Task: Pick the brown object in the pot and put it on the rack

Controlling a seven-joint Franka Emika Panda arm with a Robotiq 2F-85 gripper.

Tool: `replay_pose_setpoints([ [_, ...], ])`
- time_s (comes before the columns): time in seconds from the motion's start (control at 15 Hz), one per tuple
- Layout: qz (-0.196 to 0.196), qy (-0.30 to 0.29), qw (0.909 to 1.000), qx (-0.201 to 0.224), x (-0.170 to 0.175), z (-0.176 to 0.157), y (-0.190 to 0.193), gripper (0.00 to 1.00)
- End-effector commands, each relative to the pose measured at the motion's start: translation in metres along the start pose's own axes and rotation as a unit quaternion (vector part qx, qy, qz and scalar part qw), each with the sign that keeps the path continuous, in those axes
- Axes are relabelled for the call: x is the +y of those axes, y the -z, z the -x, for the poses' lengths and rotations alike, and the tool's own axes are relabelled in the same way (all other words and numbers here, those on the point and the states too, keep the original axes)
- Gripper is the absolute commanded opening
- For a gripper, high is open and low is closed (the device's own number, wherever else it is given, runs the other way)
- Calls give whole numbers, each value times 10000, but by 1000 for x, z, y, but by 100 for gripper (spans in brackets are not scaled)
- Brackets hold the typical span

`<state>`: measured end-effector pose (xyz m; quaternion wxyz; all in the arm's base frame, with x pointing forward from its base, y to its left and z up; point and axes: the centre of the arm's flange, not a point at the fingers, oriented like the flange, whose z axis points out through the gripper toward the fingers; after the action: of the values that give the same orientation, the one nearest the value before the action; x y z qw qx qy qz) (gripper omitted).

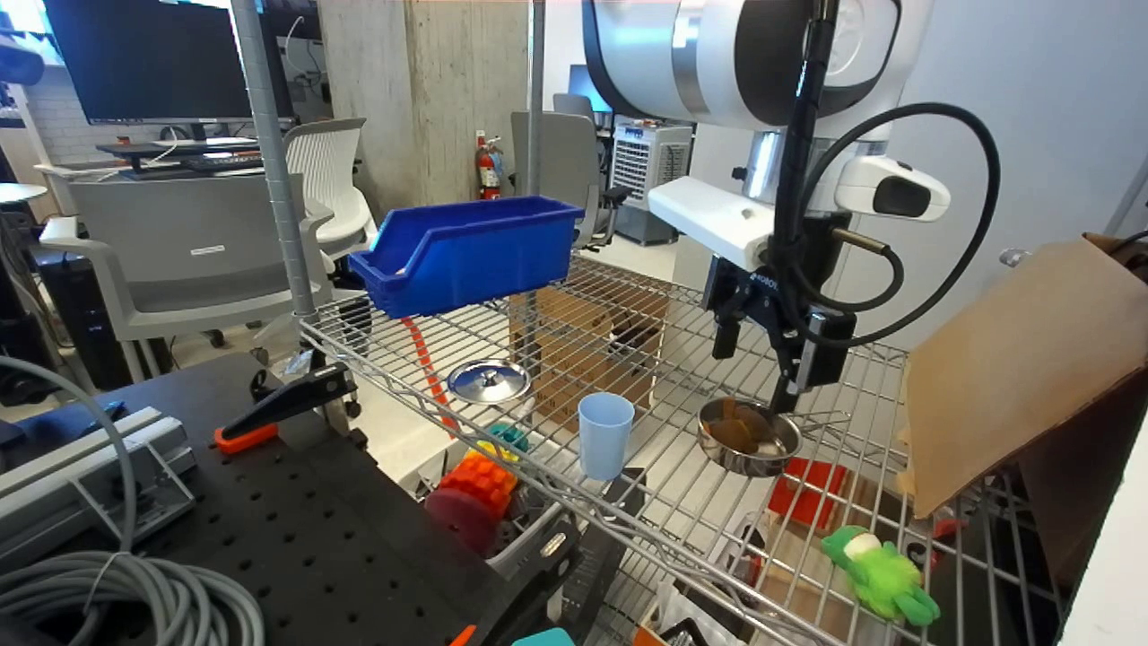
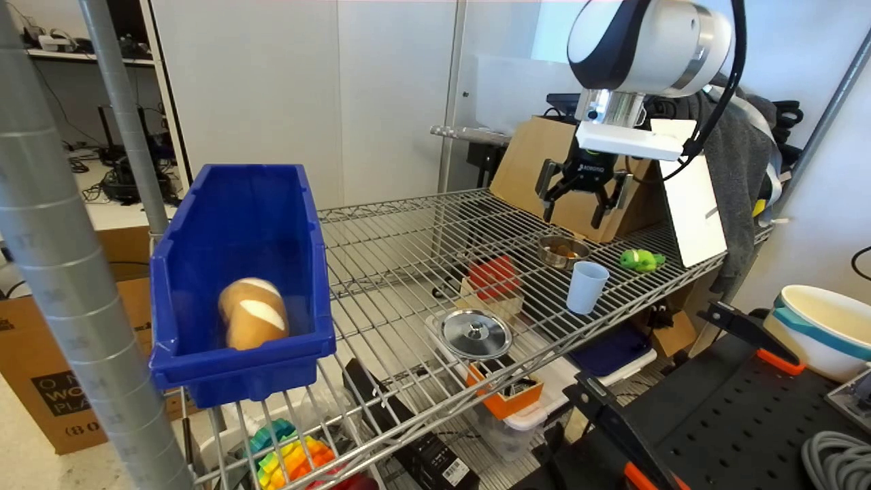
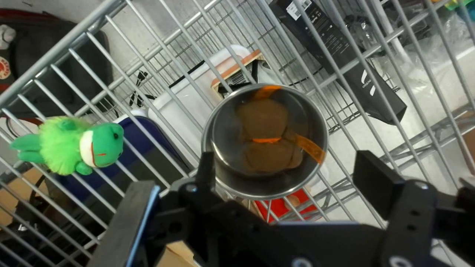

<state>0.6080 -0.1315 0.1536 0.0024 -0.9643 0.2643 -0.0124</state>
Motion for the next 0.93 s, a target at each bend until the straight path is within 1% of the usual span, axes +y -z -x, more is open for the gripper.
replay_pose_setpoints([
  [0.0,177,-62,9998,87,-6,-11,-11,63],
  [0.27,375,-135,9991,144,-8,-18,-29,31],
  [0.53,740,-188,9970,161,-8,-23,-51,2],
  [0.6,819,-189,9963,175,-8,-23,-55,0],
  [0.87,986,-145,9946,284,-13,-23,-54,0],
])
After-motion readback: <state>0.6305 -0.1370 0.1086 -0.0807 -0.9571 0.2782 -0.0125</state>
